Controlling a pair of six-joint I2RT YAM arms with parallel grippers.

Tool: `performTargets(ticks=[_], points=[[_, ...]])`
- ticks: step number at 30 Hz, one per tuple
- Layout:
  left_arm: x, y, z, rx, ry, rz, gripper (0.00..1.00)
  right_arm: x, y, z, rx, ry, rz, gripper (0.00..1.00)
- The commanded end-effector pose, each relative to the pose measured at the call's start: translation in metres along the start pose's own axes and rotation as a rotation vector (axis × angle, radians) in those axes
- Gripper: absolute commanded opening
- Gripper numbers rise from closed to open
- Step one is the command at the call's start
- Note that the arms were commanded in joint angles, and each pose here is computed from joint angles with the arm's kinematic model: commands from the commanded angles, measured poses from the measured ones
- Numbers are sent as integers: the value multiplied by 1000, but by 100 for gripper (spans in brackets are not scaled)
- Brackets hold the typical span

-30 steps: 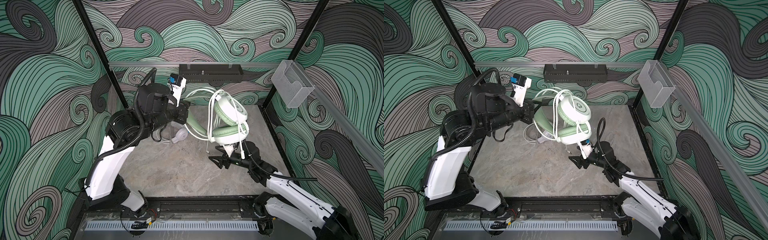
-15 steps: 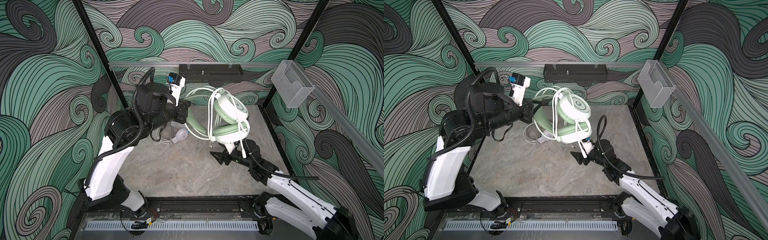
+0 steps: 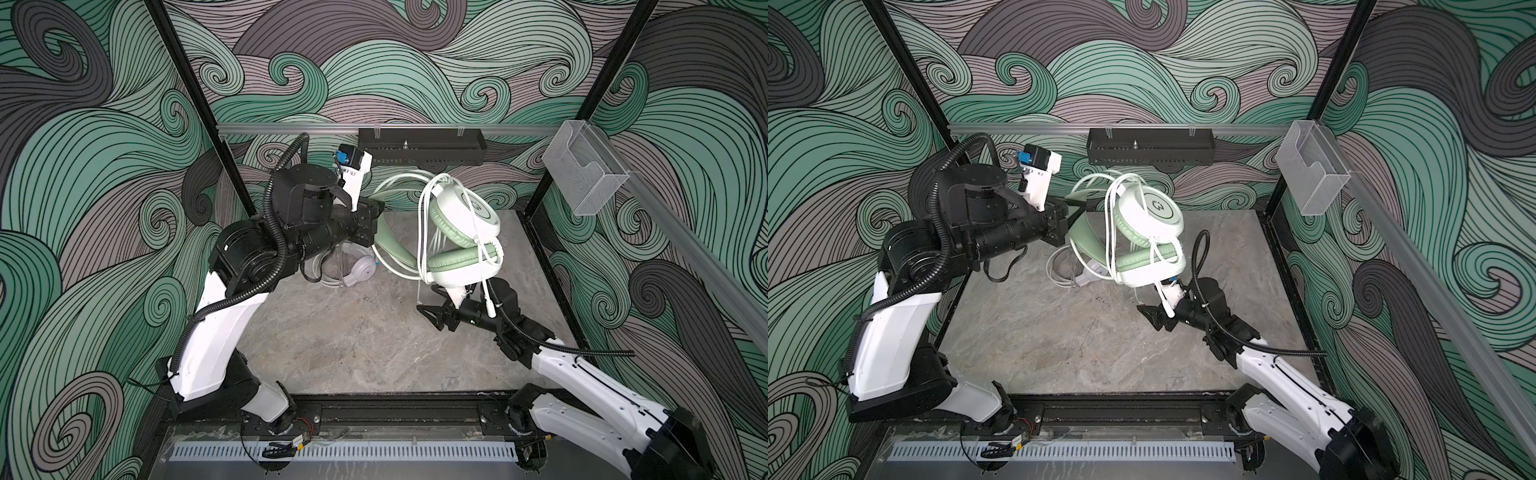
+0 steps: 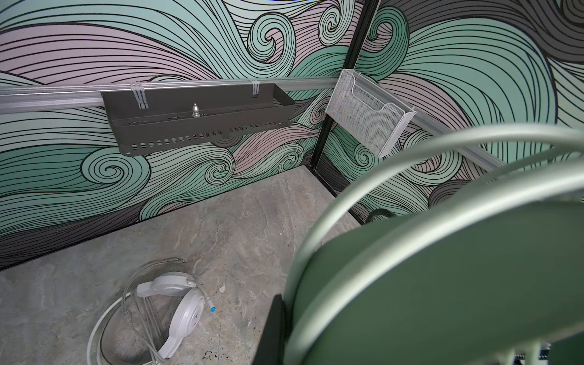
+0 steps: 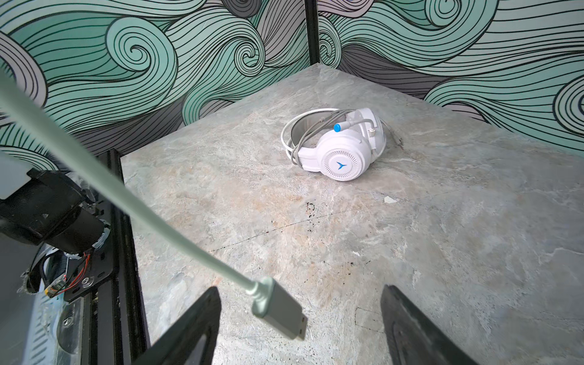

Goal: Wrap the headphones
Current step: 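Pull the green cable end down and toward the robot with the right gripper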

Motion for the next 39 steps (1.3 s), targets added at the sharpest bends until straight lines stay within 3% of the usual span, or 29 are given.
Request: performTargets(ticks=[1,27,39], points=[[3,26,-23,-151,-24,-77,0,4,4,1,-15,44,-10,79],[1,27,-19,-158,-51,-102,0,1,13,16,11,44,-30,48],[4,28,-18,-173,-47,-134,0,1,12,16,36,25,-37,5]])
Point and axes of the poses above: each gripper's point midway between its finger pads, its own z axis out along the fingers, its own x axis along the line the jaws close on, y = z × x, the point moved 7 cm from there along -z, back along the fingers, and after that the axes turned 14 degrees about z, right-handed, at the moved point
